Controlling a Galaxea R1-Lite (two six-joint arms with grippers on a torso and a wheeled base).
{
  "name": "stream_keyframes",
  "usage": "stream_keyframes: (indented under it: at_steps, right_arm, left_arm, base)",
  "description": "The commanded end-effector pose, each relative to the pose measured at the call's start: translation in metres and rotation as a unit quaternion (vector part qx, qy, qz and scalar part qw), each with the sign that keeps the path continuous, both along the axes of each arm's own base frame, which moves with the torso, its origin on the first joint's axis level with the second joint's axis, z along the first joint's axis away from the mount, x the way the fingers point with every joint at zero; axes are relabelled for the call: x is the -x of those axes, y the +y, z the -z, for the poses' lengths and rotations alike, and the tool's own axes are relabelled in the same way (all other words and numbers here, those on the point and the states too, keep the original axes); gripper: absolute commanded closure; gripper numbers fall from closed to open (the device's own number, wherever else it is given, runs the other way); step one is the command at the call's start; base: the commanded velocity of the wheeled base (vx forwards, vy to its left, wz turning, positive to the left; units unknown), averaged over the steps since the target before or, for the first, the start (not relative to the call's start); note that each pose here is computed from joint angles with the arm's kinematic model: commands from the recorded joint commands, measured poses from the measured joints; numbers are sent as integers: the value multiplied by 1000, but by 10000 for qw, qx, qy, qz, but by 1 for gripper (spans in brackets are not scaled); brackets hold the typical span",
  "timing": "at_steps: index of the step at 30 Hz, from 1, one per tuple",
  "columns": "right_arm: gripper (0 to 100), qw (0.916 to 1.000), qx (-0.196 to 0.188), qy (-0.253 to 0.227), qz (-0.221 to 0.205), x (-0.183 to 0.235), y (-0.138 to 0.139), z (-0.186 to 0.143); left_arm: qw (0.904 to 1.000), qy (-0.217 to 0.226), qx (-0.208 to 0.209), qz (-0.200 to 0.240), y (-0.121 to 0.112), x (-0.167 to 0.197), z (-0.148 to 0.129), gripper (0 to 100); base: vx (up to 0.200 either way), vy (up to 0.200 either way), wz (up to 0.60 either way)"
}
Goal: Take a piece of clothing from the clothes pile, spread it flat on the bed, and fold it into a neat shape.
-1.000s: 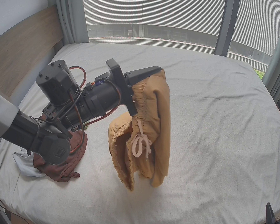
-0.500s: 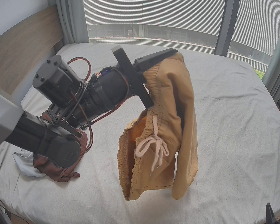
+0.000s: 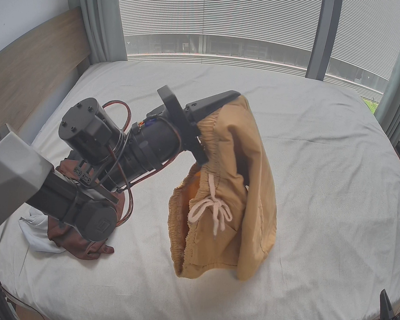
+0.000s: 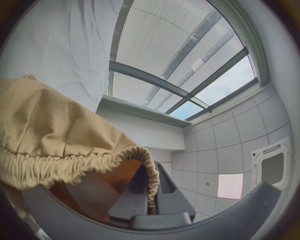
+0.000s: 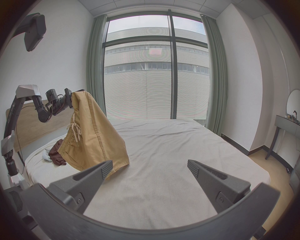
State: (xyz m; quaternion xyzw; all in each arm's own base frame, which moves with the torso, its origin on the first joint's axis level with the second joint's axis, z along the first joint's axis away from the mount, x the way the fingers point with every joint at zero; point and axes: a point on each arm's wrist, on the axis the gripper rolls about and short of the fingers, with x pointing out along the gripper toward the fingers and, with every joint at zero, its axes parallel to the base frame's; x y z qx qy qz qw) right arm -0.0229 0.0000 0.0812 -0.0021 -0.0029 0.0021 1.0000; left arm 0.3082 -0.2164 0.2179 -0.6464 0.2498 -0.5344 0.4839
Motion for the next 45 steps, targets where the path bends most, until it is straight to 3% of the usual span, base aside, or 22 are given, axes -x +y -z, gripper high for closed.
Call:
stream_keyframes:
  at_steps: [1, 10, 18, 45]
  right_arm:
    - [0, 10000, 9, 6, -9, 0, 0, 5]
    - [0, 10000, 2, 6, -9, 0, 0, 5]
    - [0, 10000, 2, 6, -9, 0, 0, 5]
    - [0, 10000, 9, 6, -9, 0, 0, 5]
  left_arm:
    - [9993, 36, -188, -320, 18, -8, 11, 100]
    - [9964, -112, -293, -784, 51, -5, 5, 100]
    - [9888, -392, -653, -1283, 70, -5, 14, 100]
    - [9740, -411, -1110, -1931, 111, 1, 29, 100]
  base:
    - [0, 0, 0]
    - [0, 0, 0]
    - [0, 0, 0]
    - [0, 0, 0]
